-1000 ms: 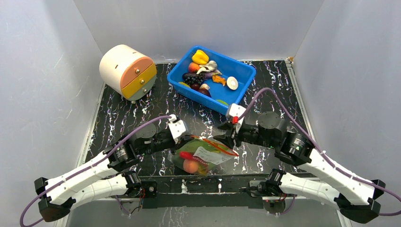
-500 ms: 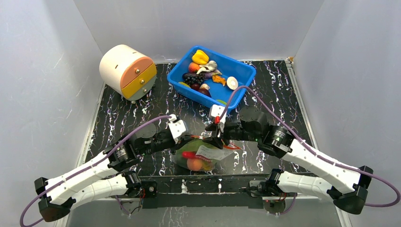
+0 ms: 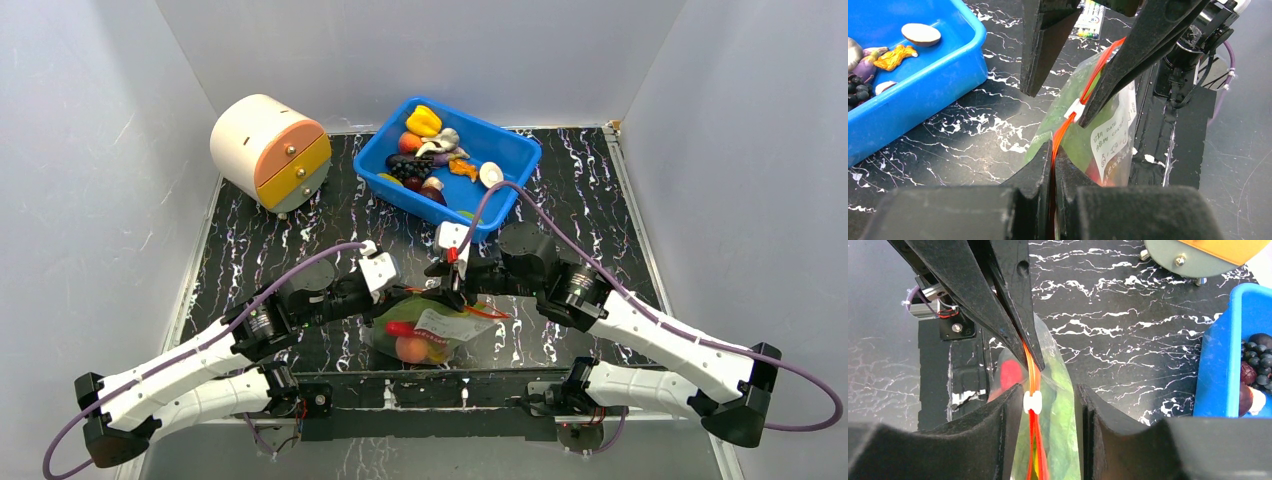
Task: Place the food in the zip-top bag and seal the zipper
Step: Zip the zipper food storage bag at the center of the board.
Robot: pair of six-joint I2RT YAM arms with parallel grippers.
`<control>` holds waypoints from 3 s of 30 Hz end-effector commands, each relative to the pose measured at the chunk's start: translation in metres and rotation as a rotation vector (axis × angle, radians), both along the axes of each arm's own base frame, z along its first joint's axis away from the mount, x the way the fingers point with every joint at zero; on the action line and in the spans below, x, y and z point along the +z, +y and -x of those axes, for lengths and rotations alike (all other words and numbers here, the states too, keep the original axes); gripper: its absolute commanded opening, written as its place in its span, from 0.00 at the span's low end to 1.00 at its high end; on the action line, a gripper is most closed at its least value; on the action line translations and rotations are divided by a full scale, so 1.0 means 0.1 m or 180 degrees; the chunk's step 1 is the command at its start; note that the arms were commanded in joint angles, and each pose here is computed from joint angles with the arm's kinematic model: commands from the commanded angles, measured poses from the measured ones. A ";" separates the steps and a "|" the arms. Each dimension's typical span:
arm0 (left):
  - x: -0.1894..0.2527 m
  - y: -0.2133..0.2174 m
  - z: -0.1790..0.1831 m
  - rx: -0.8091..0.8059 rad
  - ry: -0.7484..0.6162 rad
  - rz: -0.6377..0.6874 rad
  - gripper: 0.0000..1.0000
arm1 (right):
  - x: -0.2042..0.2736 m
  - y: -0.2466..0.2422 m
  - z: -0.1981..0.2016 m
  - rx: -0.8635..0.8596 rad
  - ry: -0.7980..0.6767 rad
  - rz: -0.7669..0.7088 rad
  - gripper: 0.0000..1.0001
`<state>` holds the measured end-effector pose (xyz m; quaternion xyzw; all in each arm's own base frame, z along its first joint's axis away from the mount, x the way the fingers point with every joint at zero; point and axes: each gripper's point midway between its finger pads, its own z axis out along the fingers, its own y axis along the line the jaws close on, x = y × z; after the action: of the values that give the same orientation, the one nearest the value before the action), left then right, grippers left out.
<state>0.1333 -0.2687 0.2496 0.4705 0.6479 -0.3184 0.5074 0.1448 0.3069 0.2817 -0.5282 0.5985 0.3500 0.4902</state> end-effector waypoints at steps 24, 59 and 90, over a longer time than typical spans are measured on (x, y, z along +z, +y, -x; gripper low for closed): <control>0.53 0.02 -0.02 0.0088 -0.0195 0.0452 0.00 | 0.11 0.12 0.01 0.0027 -0.0057 -0.0114 0.11; 0.57 1.17 -0.49 0.1761 -0.0470 -0.0493 0.00 | 0.23 -1.05 -0.01 -0.1340 0.0087 -0.0002 0.00; -0.27 0.72 -0.27 0.1580 0.0655 -0.0376 0.00 | -0.06 -1.11 -0.49 -0.2205 0.0000 -0.0094 0.04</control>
<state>0.1587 -0.1973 0.2349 0.3326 0.7833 -0.1860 0.4912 0.1635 0.2062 0.2684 -0.3320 0.7447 0.2266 0.5328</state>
